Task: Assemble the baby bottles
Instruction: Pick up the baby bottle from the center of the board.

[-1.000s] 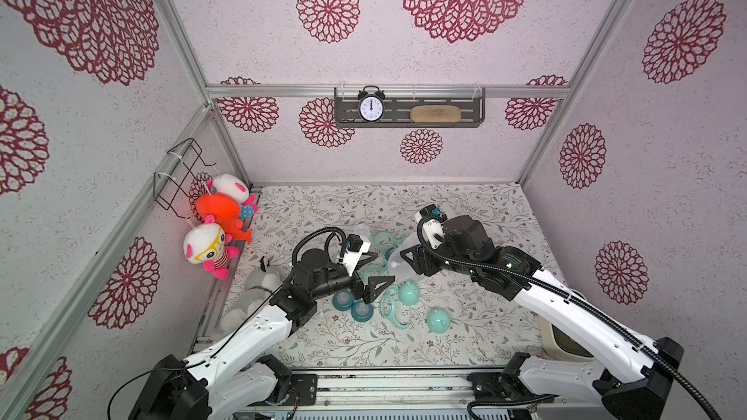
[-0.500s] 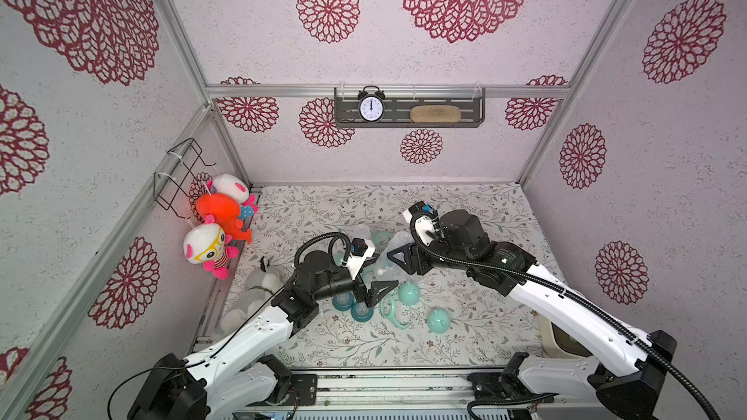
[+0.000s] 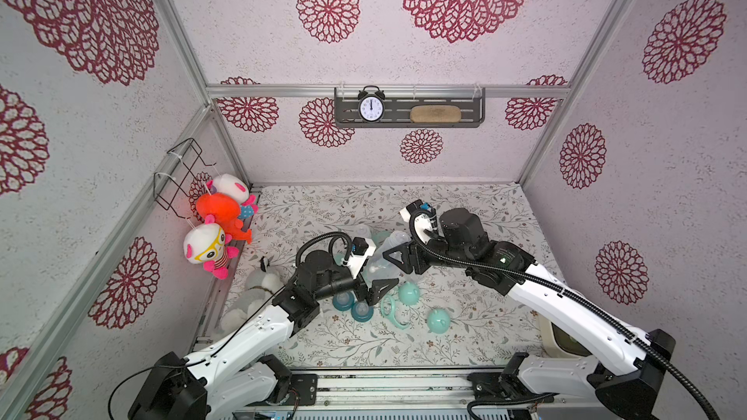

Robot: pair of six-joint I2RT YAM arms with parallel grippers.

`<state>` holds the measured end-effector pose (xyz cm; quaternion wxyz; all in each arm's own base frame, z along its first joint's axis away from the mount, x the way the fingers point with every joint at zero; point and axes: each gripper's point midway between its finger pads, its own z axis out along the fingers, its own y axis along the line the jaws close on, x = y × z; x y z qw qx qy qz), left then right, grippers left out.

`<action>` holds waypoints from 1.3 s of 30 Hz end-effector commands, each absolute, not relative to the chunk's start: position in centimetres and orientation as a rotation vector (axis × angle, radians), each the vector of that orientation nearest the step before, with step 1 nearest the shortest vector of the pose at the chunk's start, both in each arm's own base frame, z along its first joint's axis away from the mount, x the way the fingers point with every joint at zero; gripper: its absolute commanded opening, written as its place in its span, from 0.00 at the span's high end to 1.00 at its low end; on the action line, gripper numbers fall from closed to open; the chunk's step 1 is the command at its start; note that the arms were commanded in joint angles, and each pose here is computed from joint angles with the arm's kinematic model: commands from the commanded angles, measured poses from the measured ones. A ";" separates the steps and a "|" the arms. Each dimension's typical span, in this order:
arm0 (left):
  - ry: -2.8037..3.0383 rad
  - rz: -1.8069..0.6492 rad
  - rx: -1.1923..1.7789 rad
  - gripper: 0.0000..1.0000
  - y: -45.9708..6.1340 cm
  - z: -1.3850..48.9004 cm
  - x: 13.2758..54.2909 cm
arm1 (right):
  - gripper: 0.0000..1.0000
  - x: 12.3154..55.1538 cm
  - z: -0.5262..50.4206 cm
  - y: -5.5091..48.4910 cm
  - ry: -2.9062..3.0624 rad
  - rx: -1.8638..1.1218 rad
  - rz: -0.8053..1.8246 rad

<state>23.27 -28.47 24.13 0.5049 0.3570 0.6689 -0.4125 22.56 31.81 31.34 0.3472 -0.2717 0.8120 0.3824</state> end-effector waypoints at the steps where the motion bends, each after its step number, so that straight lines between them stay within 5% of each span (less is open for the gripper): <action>1: 1.568 -0.981 0.877 0.09 -28.9 25.5 23.3 | 0.65 22.6 33.9 32.3 2.030 -0.689 1.041; 7: 1.588 -0.972 0.857 0.40 -28.8 25.3 23.6 | 0.65 22.8 33.4 32.3 2.033 -0.684 1.030; 9: 1.595 -0.966 0.846 0.63 -28.7 25.2 23.7 | 0.63 22.8 33.4 32.4 2.031 -0.686 1.027; 13: 1.607 -0.958 0.823 0.99 -28.4 24.8 23.9 | 0.36 23.3 33.2 32.2 2.024 -0.685 0.990; 19: 1.604 -0.920 0.791 1.00 -27.7 24.2 24.1 | 0.12 23.3 34.6 31.4 1.954 -0.694 0.948; 29: 1.555 -0.840 0.694 1.00 -25.0 24.8 25.3 | 0.11 21.2 33.5 27.6 1.975 -0.680 0.863; 39: 1.451 -0.793 0.604 1.00 -22.9 25.7 25.8 | 0.17 18.6 25.5 25.8 2.180 -0.696 0.783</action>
